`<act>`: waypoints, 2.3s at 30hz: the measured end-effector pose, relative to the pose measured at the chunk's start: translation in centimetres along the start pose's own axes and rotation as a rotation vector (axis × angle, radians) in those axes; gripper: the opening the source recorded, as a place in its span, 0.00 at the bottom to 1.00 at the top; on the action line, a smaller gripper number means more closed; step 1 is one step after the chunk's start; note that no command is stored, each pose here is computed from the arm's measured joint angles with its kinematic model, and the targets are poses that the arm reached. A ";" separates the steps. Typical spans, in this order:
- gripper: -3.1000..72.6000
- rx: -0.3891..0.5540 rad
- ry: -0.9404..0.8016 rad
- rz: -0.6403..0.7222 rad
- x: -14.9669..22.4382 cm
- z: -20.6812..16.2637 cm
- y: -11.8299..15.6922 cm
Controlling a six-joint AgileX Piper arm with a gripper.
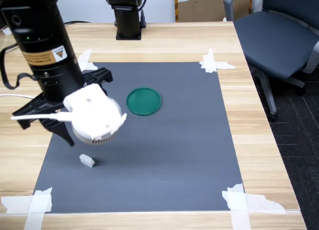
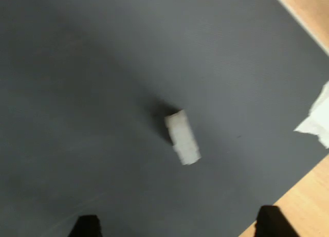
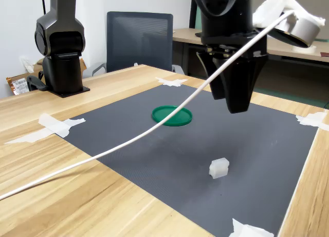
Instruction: Grasp a white terminal and put it in the green lid.
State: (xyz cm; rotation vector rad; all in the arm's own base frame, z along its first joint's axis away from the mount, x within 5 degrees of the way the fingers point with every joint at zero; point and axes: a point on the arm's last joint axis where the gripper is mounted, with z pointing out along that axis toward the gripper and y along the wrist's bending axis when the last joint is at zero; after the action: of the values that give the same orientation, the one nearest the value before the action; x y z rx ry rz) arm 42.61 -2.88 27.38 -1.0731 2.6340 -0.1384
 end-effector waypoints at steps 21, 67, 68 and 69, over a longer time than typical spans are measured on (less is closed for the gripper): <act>0.81 -0.076 0.133 -0.004 0.5 6.7 -0.7; 0.13 -0.015 0.104 0.089 0.2 5.4 -1.0; 0.13 -0.006 0.095 0.094 0.2 4.9 -1.1; 0.13 0.001 0.085 0.099 0.1 4.2 -1.1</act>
State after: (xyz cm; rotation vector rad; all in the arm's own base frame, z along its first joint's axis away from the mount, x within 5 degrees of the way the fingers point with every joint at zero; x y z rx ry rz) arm 44.53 -3.62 23.52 -0.9534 2.7560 -0.1677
